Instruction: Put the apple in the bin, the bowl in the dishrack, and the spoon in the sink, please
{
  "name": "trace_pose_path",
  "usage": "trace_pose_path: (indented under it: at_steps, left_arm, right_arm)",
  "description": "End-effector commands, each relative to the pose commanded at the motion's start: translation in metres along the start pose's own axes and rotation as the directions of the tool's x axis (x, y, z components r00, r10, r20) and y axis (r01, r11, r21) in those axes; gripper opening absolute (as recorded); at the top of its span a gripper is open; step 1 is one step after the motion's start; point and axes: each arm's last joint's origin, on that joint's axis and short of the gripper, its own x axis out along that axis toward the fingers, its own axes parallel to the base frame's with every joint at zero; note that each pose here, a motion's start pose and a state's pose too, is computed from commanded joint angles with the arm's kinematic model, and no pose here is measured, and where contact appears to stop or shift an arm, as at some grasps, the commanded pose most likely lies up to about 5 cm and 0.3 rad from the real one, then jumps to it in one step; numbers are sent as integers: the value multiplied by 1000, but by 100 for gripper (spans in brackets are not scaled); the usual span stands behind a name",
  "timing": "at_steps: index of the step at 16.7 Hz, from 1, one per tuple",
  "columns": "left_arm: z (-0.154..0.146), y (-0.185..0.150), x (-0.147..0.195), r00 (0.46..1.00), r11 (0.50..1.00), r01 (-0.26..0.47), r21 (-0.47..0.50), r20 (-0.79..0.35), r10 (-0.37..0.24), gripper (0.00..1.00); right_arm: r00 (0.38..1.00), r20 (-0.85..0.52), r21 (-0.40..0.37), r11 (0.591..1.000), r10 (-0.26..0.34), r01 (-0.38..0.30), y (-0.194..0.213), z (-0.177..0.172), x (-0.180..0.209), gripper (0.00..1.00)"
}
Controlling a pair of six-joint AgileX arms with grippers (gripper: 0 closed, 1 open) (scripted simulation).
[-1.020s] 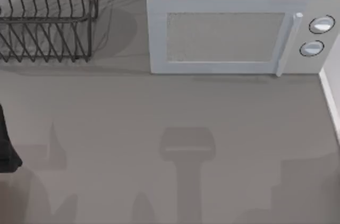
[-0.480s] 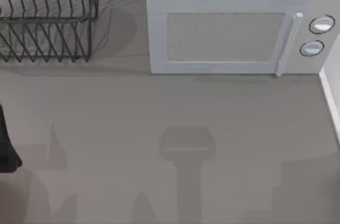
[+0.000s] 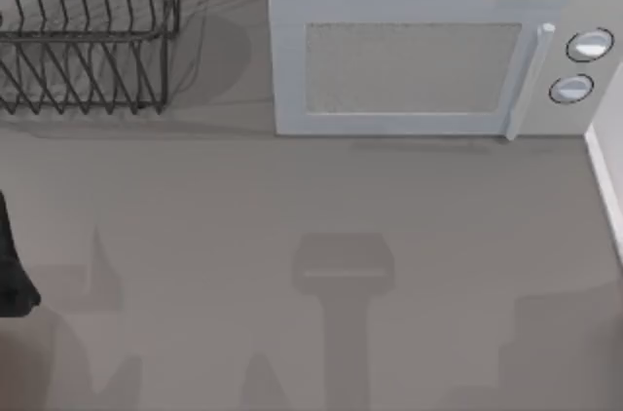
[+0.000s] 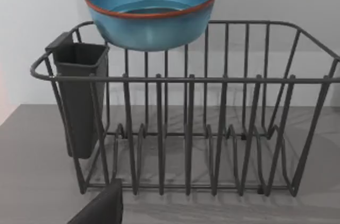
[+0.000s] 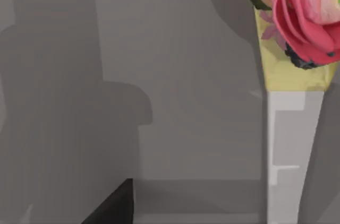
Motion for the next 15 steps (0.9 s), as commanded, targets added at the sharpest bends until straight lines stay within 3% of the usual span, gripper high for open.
trace_pose_path:
  at_steps: [2,3,10,11,15]
  left_arm:
    - [0,0,0,1000,1000,0,0,0,0,100]
    - [0,0,0,1000,1000,0,0,0,0,100]
    - [0,0,0,1000,1000,0,0,0,0,100]
    - [0,0,0,1000,1000,0,0,0,0,100]
    - [0,0,0,1000,1000,0,0,0,0,100]
  right_arm:
    - [1000,0,0,1000,0,0,0,0,0,2]
    - [1000,0,0,1000,0,0,0,0,0,0]
    - [1000,0,0,1000,0,0,0,0,0,0]
    - [999,38,3,1000,0,0,-1,3,-22,0]
    - [998,57,-1,1000,-10,10,-5,10,-41,0]
